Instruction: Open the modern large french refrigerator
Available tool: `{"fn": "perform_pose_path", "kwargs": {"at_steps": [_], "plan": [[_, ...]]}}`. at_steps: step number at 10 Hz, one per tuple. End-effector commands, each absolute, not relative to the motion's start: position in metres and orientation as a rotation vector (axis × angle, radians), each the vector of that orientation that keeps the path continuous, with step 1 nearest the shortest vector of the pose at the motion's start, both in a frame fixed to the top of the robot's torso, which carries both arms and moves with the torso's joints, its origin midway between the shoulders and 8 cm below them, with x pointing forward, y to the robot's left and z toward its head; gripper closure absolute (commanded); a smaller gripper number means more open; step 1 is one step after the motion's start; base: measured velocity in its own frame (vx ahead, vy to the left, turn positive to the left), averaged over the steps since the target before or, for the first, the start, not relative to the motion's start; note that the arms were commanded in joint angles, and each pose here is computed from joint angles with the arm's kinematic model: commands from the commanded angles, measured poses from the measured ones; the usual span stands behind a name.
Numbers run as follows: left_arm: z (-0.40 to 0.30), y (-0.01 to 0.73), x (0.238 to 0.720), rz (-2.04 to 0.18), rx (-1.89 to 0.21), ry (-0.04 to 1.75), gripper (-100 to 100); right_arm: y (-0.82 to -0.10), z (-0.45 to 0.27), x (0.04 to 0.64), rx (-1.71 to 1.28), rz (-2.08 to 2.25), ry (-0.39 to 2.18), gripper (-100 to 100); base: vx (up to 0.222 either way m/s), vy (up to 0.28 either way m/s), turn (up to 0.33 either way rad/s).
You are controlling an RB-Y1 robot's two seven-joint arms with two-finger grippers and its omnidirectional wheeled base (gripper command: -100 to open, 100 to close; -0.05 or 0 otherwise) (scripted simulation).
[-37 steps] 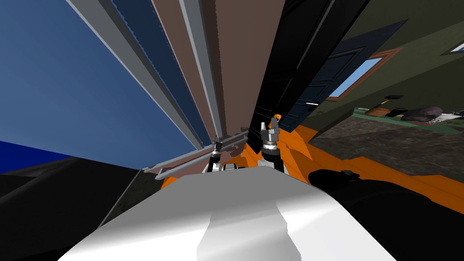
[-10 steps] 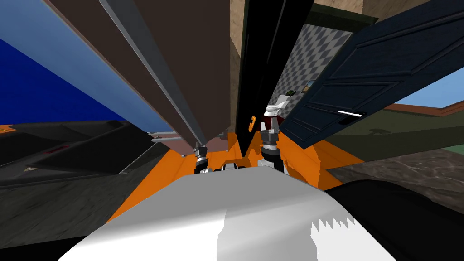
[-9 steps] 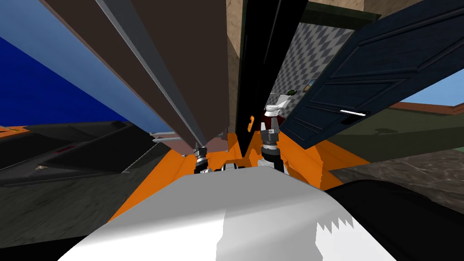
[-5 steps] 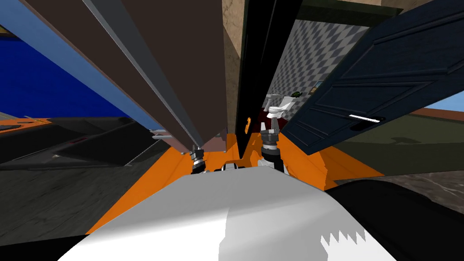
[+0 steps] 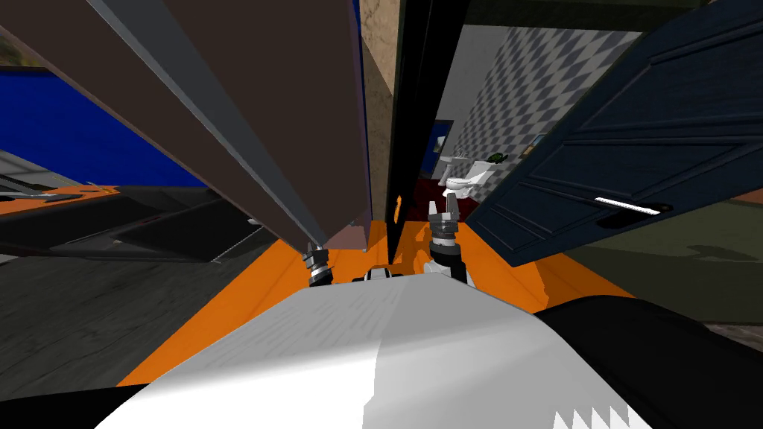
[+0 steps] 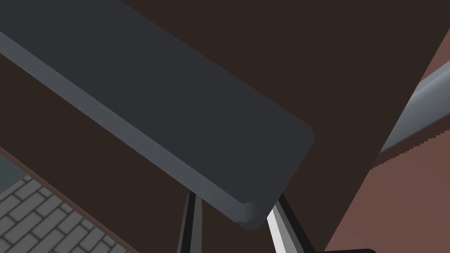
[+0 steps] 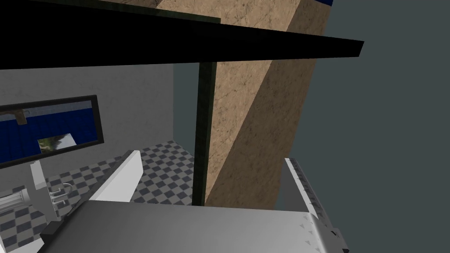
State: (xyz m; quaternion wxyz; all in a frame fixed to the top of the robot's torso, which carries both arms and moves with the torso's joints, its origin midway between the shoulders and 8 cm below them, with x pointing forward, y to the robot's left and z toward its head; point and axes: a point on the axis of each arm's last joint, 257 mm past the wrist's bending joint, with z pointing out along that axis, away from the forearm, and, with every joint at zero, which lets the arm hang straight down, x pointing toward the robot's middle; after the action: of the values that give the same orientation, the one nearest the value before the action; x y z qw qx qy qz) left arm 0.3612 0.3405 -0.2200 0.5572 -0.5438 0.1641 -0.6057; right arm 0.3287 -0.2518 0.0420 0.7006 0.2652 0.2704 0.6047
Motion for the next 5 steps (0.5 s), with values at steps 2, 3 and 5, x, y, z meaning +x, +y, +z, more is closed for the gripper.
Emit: {"fn": "perform_pose_path", "kwargs": {"at_steps": [2,3,5], "plan": [[-0.2067,0.3590,0.3494,-1.401,-1.279,0.349,-100,-0.2518,0.0420,0.3286,0.591,1.347,0.602,0,0.028,-0.243,0.117],[-0.2025,0.3602,0.3492,-1.403,-1.282,0.347,-100,-0.2518,0.0421,0.3286,0.590,1.347,0.602,0,-0.002,0.002,-0.023],[-0.1983,0.3614,0.3490,-1.404,-1.285,0.346,-100,-0.2519,0.0420,0.3287,0.590,1.346,0.603,0,-0.007,0.048,0.001]]}}
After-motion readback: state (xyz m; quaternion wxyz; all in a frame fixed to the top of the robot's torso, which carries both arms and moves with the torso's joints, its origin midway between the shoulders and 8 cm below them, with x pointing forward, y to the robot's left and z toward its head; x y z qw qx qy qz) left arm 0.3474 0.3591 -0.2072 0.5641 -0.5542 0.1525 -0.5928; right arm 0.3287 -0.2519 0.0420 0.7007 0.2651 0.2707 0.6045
